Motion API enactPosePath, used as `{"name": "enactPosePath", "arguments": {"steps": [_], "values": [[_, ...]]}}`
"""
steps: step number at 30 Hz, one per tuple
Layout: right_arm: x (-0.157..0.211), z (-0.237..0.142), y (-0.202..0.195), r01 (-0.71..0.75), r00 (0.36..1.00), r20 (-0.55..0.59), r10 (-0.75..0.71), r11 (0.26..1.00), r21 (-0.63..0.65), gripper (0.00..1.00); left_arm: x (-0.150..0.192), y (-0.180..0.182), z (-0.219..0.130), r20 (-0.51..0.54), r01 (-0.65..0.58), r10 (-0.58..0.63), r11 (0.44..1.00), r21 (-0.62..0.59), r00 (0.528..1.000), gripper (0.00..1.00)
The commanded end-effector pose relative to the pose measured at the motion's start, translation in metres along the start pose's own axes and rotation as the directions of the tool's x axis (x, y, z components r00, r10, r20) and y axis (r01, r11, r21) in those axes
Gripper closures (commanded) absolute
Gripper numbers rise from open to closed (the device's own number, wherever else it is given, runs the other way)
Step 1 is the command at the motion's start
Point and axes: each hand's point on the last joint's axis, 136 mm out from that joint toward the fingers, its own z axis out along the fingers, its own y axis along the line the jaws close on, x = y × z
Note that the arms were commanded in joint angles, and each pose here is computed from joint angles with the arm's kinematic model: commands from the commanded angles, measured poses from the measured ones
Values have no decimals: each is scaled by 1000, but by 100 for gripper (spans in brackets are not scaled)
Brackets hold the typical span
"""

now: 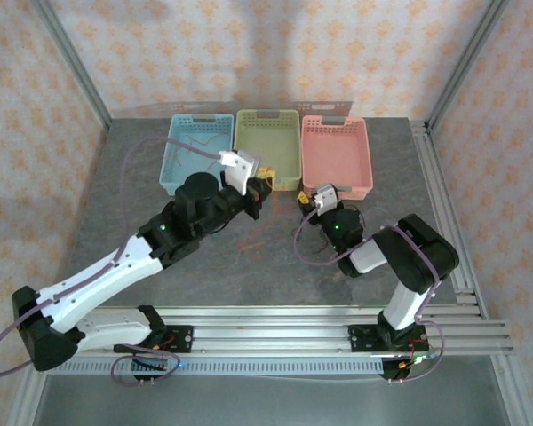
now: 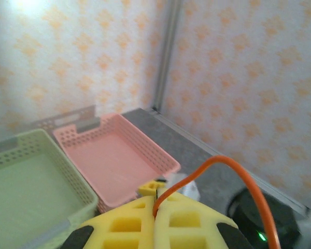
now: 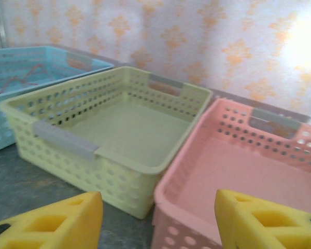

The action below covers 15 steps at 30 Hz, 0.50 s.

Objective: Untangle the cables

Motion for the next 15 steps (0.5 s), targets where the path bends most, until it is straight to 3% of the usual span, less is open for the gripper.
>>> {"name": "enactPosePath", "arguments": {"steps": [1,8,15], "values": [[-9,-3,-22,-41,999,25,38,993,111,41,-25,26,12,10,-31,34,986,-164,999,100],[-9,-4,-31,-76,997,28,73,984,160,41,-39,78,49,-35,-13,1,938,-345,999,100],[-6,-2,-27,-77,997,22,74,986,146,41,-58,158,65,21,54,-51,849,-525,998,100]]}}
